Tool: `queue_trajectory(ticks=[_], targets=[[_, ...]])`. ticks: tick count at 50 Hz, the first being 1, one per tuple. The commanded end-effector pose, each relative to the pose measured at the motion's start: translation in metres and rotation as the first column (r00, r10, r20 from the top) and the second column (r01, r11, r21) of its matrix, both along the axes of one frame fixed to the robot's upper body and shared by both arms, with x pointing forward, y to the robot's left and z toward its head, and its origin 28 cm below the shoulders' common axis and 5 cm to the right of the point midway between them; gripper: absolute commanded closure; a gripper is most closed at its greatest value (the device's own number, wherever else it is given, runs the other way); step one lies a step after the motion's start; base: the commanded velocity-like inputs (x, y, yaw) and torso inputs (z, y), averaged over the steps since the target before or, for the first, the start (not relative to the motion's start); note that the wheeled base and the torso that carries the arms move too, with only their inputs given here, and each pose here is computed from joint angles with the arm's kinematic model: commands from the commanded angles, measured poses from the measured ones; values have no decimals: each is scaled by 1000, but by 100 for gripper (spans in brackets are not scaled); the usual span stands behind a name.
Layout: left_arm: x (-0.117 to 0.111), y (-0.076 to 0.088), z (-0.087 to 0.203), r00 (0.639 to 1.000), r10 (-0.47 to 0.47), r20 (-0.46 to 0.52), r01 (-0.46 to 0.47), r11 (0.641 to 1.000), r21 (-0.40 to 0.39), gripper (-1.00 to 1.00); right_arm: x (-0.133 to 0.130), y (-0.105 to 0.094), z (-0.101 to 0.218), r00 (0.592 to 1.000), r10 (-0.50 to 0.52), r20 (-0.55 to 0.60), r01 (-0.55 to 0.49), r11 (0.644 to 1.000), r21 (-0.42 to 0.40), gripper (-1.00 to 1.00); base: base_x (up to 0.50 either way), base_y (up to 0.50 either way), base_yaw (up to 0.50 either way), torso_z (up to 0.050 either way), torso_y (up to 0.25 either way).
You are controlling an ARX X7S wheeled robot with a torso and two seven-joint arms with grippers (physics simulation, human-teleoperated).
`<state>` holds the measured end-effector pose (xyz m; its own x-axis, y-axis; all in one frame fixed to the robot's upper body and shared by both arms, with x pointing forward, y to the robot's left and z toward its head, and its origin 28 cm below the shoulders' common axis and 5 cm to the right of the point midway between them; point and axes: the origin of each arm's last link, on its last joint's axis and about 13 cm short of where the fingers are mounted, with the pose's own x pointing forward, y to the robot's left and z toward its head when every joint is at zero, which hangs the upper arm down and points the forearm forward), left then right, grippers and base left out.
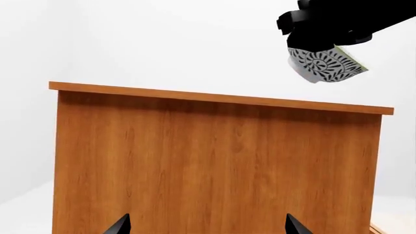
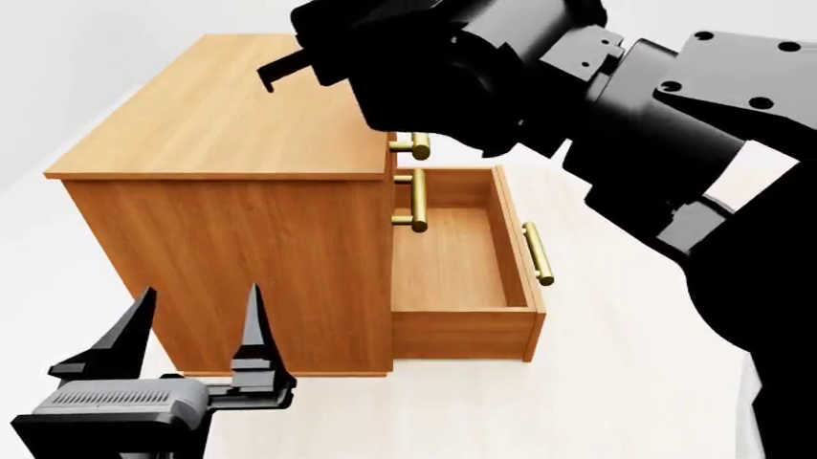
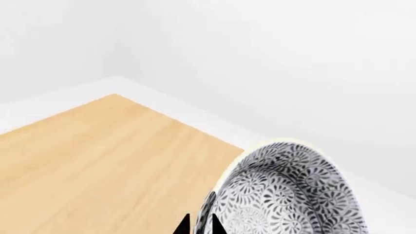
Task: Put the bowl on top of the cabinet.
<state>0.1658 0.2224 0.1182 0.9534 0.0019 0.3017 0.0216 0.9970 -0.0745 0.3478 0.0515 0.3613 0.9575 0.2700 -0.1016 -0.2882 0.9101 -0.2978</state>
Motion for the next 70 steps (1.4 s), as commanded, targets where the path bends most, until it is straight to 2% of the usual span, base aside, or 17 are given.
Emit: queue_trajectory(ticks=[1,27,37,70], targets=[[0,0,0,1000,-2,-1,2,1000,-2,-100,-6,6,0,996,84,41,-83,996,-30,100,0,0,0,0,0],[0,1,1,1000,0,0,0,1000,-11,-100,-27,21,-19,983,179,47,-171,976,-133,100,0,0,0,0,0],[1,1,0,1000,0,1,0,1000,-12,-100,-32,24,-21,975,218,54,-208,968,-143,100,0,0,0,0,1],[-1,1,1,1000,-1,0,1,1000,-10,-100,-47,30,-19,966,248,76,-231,956,-181,100,0,0,0,0,0]])
